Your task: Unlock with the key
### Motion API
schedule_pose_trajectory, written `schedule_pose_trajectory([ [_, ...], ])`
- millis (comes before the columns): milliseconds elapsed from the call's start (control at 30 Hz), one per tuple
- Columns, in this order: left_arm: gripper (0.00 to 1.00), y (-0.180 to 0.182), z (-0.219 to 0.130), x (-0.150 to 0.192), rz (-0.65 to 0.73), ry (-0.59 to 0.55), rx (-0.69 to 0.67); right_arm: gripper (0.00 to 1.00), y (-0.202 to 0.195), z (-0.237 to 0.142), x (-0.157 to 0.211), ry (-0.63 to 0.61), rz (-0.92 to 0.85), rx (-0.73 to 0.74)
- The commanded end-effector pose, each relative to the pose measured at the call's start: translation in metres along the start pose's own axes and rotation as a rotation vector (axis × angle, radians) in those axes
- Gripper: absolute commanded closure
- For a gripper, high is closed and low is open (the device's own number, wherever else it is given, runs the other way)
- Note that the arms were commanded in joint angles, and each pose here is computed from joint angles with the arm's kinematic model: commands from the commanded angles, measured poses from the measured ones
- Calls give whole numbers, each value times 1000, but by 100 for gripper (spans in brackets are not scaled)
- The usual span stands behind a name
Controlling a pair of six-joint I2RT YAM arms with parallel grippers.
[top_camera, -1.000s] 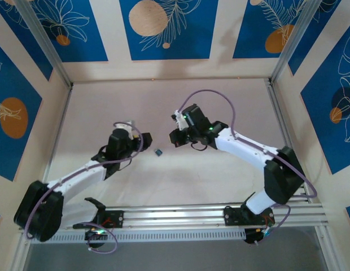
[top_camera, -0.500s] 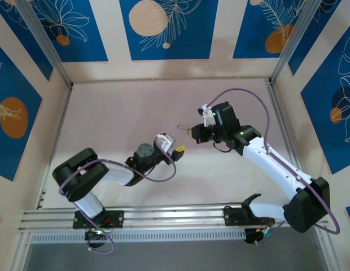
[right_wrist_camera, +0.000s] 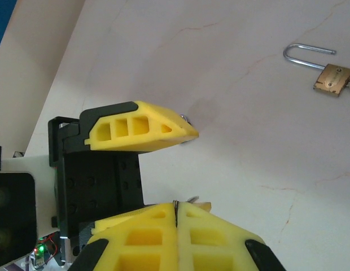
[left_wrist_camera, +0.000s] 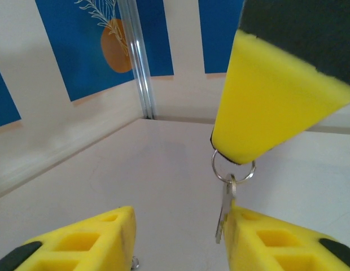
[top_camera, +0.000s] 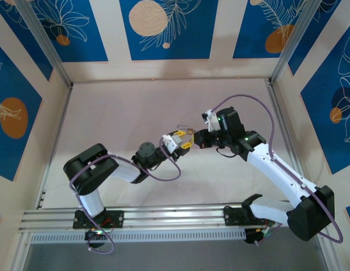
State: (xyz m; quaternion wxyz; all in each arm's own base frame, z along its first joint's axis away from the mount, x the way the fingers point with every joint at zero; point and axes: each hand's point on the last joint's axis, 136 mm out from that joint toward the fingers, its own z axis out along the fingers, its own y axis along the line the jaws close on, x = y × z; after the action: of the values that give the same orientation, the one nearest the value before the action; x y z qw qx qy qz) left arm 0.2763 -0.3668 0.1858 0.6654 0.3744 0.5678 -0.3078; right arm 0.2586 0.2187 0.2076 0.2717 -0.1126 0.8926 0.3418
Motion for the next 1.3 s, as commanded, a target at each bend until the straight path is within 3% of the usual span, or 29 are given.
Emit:
schedule_pose_trajectory([
  [0,58,-9,4,-14,16,-61,42,97,5,-3,-1,-10,14,-38],
  [533,62,-26,4,-8,26,-31,120,98,8,-3,-7,-27,22,-62],
  [1100,83,-23,3,-4,24,-39,91,98,4,0,-3,-23,34,-59],
  [1267,95,-23,3,-3,30,-37,90,98,1,0,-2,-26,38,-48],
])
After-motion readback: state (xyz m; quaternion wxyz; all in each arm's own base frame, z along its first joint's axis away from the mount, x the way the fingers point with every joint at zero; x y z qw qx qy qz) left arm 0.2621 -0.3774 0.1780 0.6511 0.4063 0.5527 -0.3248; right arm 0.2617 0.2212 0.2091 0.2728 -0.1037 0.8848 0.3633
